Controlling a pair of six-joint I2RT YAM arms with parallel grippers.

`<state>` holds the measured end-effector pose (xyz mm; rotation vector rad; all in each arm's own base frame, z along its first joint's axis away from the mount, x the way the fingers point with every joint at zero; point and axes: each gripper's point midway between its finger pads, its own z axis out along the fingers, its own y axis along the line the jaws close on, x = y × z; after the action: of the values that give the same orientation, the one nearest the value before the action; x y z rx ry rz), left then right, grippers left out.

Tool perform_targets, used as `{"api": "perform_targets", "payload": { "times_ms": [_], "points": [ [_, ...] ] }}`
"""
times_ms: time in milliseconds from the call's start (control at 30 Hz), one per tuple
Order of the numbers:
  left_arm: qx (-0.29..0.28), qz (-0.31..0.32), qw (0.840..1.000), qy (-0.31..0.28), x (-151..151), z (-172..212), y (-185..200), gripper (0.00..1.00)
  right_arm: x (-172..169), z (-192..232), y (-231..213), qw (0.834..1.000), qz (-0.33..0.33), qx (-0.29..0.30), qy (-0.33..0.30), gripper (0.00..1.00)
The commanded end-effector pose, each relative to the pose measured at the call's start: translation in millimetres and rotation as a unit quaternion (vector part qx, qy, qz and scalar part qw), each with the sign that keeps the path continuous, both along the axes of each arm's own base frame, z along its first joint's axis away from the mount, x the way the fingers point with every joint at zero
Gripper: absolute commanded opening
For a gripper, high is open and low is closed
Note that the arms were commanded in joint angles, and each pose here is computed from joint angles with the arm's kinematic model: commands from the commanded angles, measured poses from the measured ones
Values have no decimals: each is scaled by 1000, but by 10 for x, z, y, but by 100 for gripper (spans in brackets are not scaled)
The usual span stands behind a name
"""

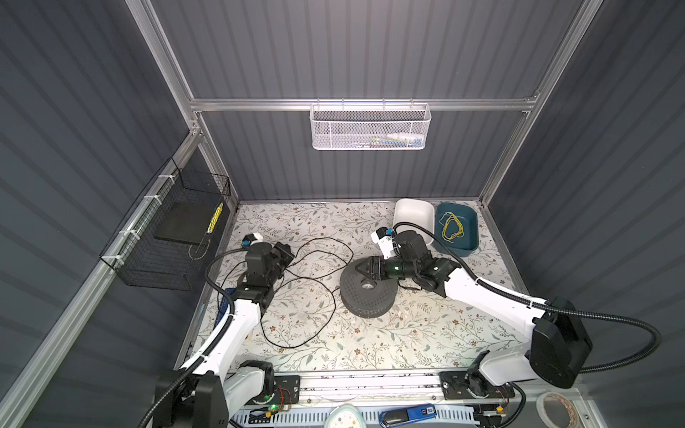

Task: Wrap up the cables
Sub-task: 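Grasp the black cable end with the left gripper while the right gripper holds the spool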

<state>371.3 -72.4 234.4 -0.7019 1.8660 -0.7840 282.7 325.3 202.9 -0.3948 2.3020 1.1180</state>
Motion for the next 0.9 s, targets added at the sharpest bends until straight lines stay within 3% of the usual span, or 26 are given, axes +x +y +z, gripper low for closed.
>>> {"api": "perform_targets", "payload": {
  "times_ms": [0, 167, 400, 600, 867],
  "points": [
    [5, -29, 998, 60, -109, -181, -80, 25, 21, 166, 23, 1000, 5, 14, -14, 56],
    [-64, 20, 996, 66, -279, -580, 17, 58, -2, 106, 17, 1000, 6, 16, -8, 57],
    [-134, 66, 988, 49, -414, -950, 162, 82, -31, 25, -56, 1000, 1, 3, -13, 59],
    [-212, 93, 972, 44, -405, -1249, 236, 81, -29, -59, -81, 1000, -3, 3, -7, 60],
    [-194, 133, 969, 73, -442, -1471, 375, 77, 0, -129, -106, 1000, -8, 6, 0, 60]
  ]
}}
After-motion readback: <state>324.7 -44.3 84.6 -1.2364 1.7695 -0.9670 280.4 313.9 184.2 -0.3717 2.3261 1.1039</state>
